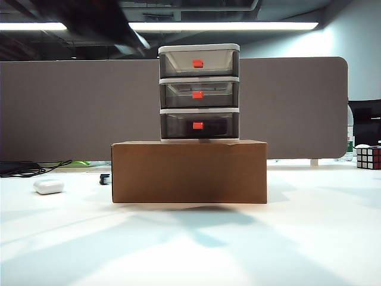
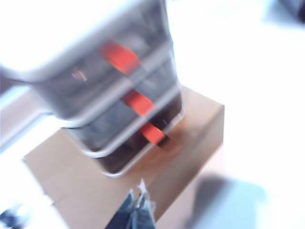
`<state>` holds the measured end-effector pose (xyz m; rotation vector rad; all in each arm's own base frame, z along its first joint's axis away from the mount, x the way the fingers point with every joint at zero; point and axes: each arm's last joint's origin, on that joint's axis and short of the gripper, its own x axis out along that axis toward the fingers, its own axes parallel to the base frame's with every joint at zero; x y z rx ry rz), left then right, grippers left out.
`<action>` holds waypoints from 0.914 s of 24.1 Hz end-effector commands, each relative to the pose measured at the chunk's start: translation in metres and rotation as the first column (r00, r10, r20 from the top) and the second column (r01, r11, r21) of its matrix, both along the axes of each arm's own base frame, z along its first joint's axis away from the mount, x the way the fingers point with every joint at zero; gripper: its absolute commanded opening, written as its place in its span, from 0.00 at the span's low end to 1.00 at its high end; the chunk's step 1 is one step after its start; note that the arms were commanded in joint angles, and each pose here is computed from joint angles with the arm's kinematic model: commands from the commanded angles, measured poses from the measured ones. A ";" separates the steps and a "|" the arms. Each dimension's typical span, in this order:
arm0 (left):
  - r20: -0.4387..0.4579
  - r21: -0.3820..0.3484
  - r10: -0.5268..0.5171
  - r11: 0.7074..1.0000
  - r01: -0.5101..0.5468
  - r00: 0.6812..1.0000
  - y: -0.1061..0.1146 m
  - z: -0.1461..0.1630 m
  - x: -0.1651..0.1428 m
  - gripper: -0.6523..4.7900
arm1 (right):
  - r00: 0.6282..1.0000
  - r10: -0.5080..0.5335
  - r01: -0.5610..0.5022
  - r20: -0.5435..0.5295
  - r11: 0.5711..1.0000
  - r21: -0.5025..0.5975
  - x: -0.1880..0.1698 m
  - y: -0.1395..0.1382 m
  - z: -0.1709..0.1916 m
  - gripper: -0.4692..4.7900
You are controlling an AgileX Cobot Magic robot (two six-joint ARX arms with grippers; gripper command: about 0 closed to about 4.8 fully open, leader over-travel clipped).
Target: Open the third layer of the drawer on the table, pick up a pack of napkins on the table and put it in, and finally close the drawer.
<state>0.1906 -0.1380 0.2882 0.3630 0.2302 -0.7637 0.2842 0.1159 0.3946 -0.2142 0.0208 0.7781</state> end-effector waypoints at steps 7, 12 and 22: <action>-0.017 -0.203 0.129 0.970 -0.130 0.991 0.057 -0.027 -0.078 0.11 | 0.993 -0.068 0.072 -0.092 0.996 0.046 -0.093 -0.035 -0.044 0.08; -0.032 -0.280 0.167 0.945 -0.169 0.985 0.073 -0.065 -0.100 0.11 | 0.991 -0.089 0.094 -0.104 0.994 0.048 -0.136 -0.051 -0.088 0.08; 0.002 -0.396 0.183 0.903 -0.167 0.983 0.087 -0.099 -0.118 0.11 | 0.984 -0.158 0.168 -0.086 0.977 0.130 -0.189 -0.070 -0.164 0.08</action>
